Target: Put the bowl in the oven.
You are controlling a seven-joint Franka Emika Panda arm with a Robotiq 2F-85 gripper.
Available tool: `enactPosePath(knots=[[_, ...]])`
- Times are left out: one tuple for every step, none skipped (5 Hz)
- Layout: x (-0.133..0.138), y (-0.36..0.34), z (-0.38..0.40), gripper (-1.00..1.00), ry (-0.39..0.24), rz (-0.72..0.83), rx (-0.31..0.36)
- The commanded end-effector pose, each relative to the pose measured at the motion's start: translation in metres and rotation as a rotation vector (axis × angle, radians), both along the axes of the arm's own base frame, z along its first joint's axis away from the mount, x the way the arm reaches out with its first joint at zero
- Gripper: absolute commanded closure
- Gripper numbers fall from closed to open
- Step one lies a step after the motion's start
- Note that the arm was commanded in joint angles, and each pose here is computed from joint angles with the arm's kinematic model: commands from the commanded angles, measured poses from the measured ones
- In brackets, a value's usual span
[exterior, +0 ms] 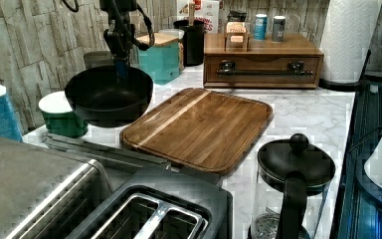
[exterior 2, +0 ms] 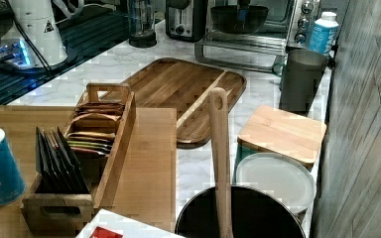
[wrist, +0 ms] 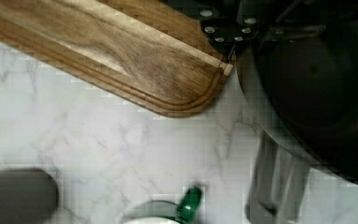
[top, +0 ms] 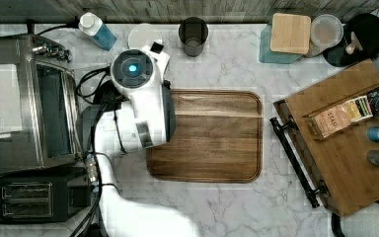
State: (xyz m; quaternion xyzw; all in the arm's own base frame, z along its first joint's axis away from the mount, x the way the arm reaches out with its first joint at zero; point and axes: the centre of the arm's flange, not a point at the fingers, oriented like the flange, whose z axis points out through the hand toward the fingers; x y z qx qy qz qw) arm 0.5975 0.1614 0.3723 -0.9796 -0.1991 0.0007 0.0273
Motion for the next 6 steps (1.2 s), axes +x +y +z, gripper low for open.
enactPosePath(knots=[[0.022,0.121,0.055,1.0,-0.125,-0.001,0.094],[0.028,0.148,0.04,1.0,-0.092,0.022,0.086],[0.033,0.168,0.027,1.0,-0.081,0.027,0.087],[0.034,0.185,0.023,1.0,-0.054,0.031,0.125],[0.026,0.197,0.021,1.0,-0.027,0.055,0.215],[0.018,0.213,0.013,1.0,0.027,0.064,0.29]])
